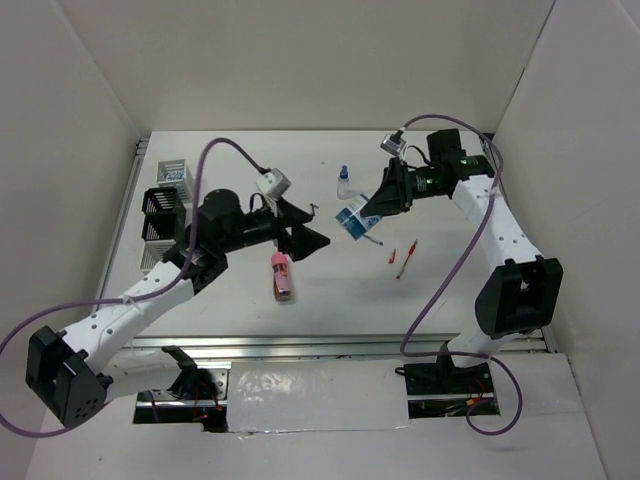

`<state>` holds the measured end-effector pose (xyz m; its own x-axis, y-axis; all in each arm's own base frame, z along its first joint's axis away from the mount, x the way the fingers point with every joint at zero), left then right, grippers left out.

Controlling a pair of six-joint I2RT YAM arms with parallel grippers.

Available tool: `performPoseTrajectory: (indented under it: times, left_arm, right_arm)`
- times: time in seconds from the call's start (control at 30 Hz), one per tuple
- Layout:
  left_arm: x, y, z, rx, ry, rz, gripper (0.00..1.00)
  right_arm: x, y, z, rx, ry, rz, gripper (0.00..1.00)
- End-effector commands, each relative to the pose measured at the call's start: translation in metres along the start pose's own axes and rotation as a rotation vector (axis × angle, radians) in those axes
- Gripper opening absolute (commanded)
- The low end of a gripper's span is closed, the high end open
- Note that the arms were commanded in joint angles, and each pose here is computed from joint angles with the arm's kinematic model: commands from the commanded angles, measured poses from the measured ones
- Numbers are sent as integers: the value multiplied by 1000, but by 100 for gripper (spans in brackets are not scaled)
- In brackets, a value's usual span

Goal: Sort the stationery into containers
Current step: Place the stationery at the center of the board.

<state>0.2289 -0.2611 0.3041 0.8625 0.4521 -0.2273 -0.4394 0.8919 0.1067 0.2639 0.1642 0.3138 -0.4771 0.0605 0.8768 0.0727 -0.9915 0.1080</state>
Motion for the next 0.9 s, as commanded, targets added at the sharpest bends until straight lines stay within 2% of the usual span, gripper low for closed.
performPoseTrajectory:
  times: [0.0, 0.1, 0.27, 0.43, 0.53, 0.57, 0.63, 0.73, 0.87]
  left_arm:
    - [-28, 30, 15, -11, 314, -219, 94]
    - [-33, 37, 30, -44, 394, -219, 99]
    - [-35, 39, 67, -105, 513, -199, 99]
    - [-9, 41, 83, -123, 660, -110, 99]
    - [1, 38, 68, -35, 736, -163, 99]
    - [3, 35, 50, 57, 822, -208, 99]
    - [4, 35, 40, 115, 917, -266, 99]
    - [-10, 39, 43, 91, 875, -376, 99]
    - [-37, 43, 68, -20, 678, -502, 99]
  right_arm:
    - [55, 20, 1, -55, 149, 215, 0]
    - [63, 28, 4, -90, 196, 198, 0]
    - [82, 26, -1, -67, 220, 209, 0]
    - [97, 25, -6, -53, 274, 213, 0]
    - [110, 24, -8, -44, 328, 218, 0]
    - [116, 24, -6, -39, 357, 220, 0]
    - [126, 20, -5, -23, 400, 231, 0]
    - [133, 11, -4, 9, 449, 260, 0]
    - [135, -3, 0, 56, 455, 303, 0]
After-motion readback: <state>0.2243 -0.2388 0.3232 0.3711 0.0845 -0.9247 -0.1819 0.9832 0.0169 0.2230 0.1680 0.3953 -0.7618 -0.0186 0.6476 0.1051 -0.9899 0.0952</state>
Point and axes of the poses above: each gripper's point midway between its finger pads, its own y axis back along the fingers, its own x axis along the line the jaws close on, z = x × y, the point moved 5 cm from there along y, back along the fingers, and after that the axes turned 2 degrees about -y, right-handed, at the moved point
